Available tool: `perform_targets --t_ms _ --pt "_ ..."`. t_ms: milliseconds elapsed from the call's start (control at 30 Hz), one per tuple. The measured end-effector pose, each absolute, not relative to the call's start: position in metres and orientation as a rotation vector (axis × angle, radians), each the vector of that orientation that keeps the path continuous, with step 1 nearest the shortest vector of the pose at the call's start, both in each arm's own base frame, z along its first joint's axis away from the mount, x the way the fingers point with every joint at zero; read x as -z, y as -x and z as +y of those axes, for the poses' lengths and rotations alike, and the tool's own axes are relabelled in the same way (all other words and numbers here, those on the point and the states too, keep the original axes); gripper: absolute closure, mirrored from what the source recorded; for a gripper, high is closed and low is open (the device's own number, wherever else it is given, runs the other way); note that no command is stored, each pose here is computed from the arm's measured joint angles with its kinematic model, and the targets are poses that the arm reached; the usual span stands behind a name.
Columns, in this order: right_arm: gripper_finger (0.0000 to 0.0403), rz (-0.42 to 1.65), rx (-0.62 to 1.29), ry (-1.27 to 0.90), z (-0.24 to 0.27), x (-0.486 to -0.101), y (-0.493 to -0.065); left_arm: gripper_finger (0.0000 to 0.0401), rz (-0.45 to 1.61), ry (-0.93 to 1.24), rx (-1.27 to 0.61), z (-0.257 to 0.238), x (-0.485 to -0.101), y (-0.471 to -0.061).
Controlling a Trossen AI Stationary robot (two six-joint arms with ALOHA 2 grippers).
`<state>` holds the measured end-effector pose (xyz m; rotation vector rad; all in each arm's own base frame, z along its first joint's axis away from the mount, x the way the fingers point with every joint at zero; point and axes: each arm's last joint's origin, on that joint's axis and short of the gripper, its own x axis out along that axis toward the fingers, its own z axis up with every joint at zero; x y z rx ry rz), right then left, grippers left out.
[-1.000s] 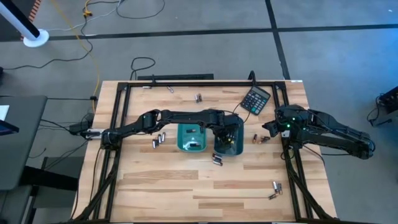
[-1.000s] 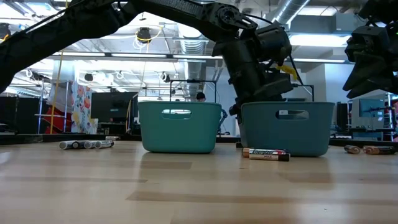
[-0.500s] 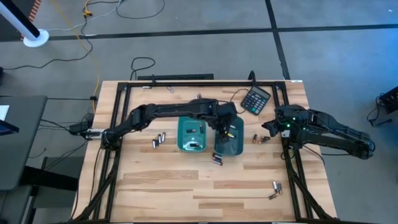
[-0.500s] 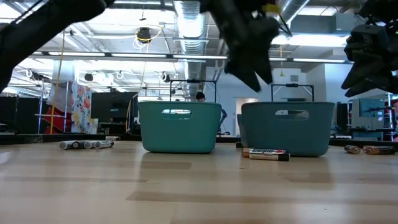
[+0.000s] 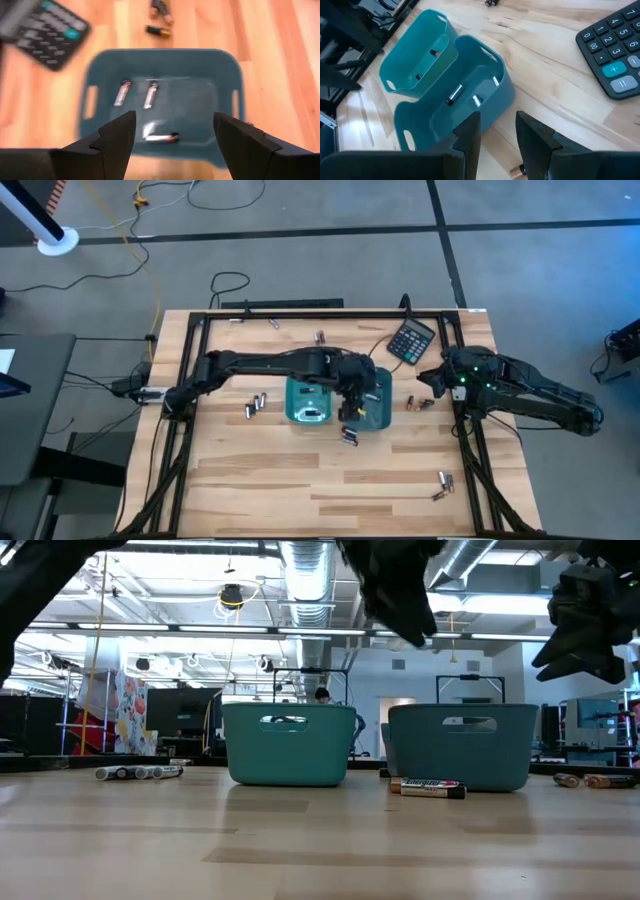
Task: Sort batteries
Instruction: Put the black battery into the green bin
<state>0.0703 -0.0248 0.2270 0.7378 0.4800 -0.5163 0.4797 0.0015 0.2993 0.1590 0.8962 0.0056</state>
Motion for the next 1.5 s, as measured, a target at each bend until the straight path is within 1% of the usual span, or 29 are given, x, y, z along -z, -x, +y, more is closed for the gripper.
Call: perform_targets --t_ms 133,233,300,433,533,667,733,867,1033,1167,1333,1500 --pt "0.0261 0.502 0.462 -0.716 -0.024 -0.227 -0.071 0.014 0.912 -0.114 0.007 -0.002 -0.275 -0.479" --pt "0.0262 0.516 0.461 -0.717 -0.024 -0.226 -0.072 0.014 0.846 -0.086 -0.013 -0.001 -0.269 -0.472" --pt "0.0262 0.525 0.457 -0.714 -0.024 -0.226 -0.073 0.014 0.749 -0.059 -0.03 0.0 -0.271 -0.464" --pt "0.0262 0.587 0.435 -0.681 -0.023 -0.224 -0.079 0.014 0.623 0.006 -0.075 0.002 -0.269 -0.431" --pt "0.0262 0.653 0.411 -0.644 -0.023 -0.227 -0.085 0.014 0.561 0.074 -0.154 0.006 -0.261 -0.4" --pt "0.0262 0.83 0.397 -0.597 -0.022 -0.227 -0.094 0.014 0.454 0.165 -0.195 0.005 -0.259 -0.362" --pt "0.0262 0.95 0.396 -0.573 -0.023 -0.223 -0.101 0.014 0.427 0.205 -0.196 0.002 -0.259 -0.345" --pt "0.0262 1.122 0.397 -0.555 -0.024 -0.214 -0.119 0.014 0.399 0.243 -0.224 -0.002 -0.263 -0.322" --pt "0.0262 1.381 0.416 -0.532 -0.026 -0.203 -0.139 0.014 0.366 0.251 -0.232 -0.006 -0.275 -0.312" --pt "0.0262 1.56 0.374 -0.464 -0.029 -0.194 -0.149 0.014 0.372 0.248 -0.235 -0.006 -0.274 -0.311" --pt "0.0262 1.628 0.343 -0.43 -0.035 -0.18 -0.16 0.014 0.379 0.246 -0.237 -0.006 -0.273 -0.312" --pt "0.0265 1.682 0.375 -0.464 -0.045 -0.169 -0.164 0.014 0.384 0.245 -0.238 -0.006 -0.272 -0.312"
